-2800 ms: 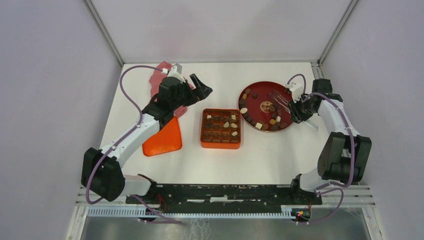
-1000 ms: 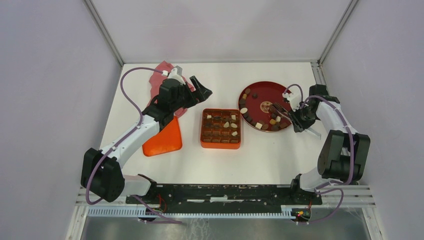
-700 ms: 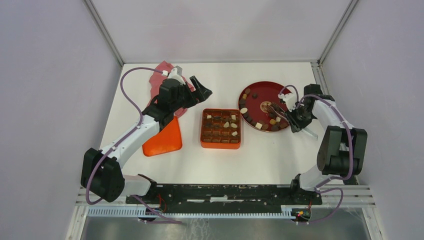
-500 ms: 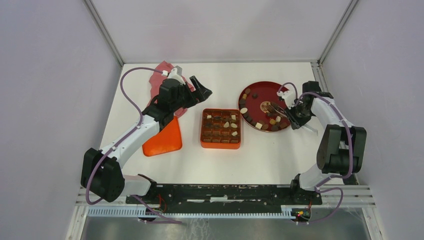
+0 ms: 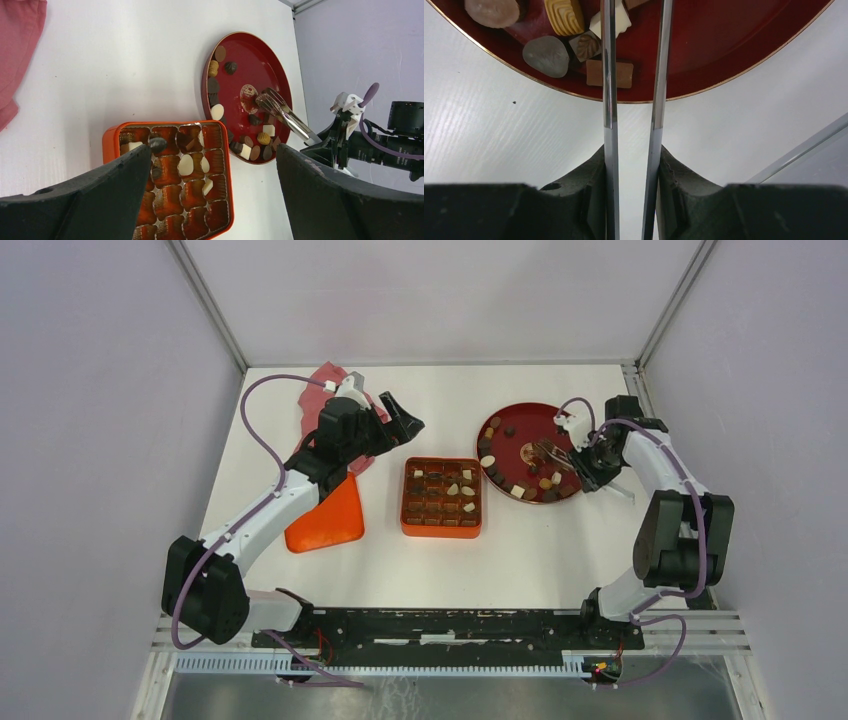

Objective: Pack the chocolate
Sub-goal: Pick up the fake chocolate from the plate, then place the fake chocolate in the packing box.

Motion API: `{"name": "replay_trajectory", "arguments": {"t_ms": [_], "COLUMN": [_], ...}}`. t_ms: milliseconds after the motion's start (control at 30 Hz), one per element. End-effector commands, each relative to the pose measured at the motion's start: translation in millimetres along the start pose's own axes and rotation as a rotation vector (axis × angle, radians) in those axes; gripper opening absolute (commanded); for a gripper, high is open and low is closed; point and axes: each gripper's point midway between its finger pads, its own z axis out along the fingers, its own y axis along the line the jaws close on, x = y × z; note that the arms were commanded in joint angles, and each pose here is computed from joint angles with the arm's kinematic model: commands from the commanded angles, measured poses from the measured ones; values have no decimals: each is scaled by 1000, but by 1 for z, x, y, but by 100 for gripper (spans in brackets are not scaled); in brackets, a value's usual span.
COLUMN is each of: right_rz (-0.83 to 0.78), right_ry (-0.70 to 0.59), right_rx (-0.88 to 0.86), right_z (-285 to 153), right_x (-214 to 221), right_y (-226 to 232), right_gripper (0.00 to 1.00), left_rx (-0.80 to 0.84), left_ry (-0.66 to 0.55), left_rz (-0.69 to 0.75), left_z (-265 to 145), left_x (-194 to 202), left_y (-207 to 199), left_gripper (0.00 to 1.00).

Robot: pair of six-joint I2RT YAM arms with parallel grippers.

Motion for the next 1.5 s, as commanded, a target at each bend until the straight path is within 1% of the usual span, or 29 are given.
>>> {"name": "replay_trajectory", "arguments": {"t_ms": [0,133,267,467,600,700,833,1033,1267,1467], "right_rz": [10,10,-53,-218,-325,-388,-465,-529,-518,-529], "right_ry": [-132,-190,-300,-430,-476,-451,-395,-339,-302,-290], "right_rx": [-8,-53,-118,-245,-338,-390,-404,-394,-340,-339], "right_z": [-23,-26,-37,-43,-42,-33,-18,-6,1,2], "right_x": [-32,-40,-56,-76,-84,-80,-72,-63,-61,-60], "right_y": [2,12,33,94,137,161,181,191,184,185], "right_gripper": [15,12,11,11,11,11,12,15,24,36], "left_rx": [33,24,5,-31,-52,-65,-75,-91,-93,-91], "left_ry": [-40,-38,-28,-8,3,10,11,6,4,3], "left_rz": [-12,-5,9,32,38,39,37,27,23,23], "left_z": [-1,-2,-2,0,0,-1,-3,-8,-10,-10], "left_x": [-12,-11,-9,-5,-1,2,3,6,7,7], "left_y": [-11,-9,-4,4,10,14,16,21,22,22], "left_gripper": [99,99,99,99,98,98,98,98,98,98]}}
